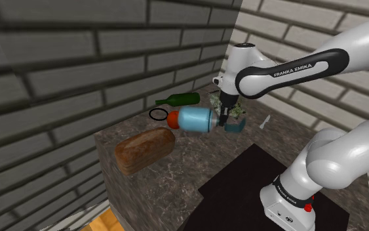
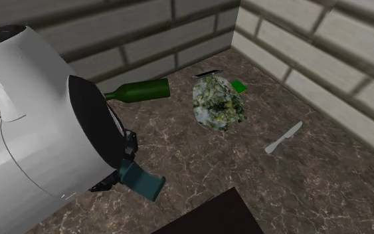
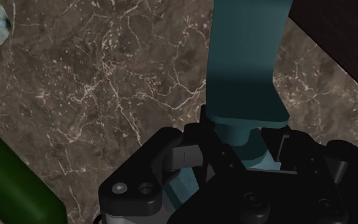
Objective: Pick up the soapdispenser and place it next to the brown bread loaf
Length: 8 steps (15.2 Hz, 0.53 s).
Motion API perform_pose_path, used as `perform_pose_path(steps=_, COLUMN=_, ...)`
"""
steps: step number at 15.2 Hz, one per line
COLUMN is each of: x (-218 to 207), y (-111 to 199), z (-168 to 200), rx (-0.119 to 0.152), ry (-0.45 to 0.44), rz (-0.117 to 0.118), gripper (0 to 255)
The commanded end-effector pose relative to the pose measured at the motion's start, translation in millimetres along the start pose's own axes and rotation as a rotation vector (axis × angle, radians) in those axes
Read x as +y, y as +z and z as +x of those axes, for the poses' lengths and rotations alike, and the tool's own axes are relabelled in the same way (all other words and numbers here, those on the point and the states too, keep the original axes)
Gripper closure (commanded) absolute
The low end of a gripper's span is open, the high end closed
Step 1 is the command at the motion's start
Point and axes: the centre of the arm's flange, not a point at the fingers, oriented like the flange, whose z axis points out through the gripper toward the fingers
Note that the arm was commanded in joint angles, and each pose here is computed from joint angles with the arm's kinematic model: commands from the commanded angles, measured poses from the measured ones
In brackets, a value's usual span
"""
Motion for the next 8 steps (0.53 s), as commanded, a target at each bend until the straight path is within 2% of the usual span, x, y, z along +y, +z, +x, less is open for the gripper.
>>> perform_pose_path(steps=1, x=-1.0, y=-12.2, z=-1.7, rx=0.001, ry=0.0, rz=0.0, gripper=255)
perform_pose_path(steps=8, x=0.5, y=-49.0, z=-4.8, rx=0.001, ry=0.0, rz=0.0, gripper=255)
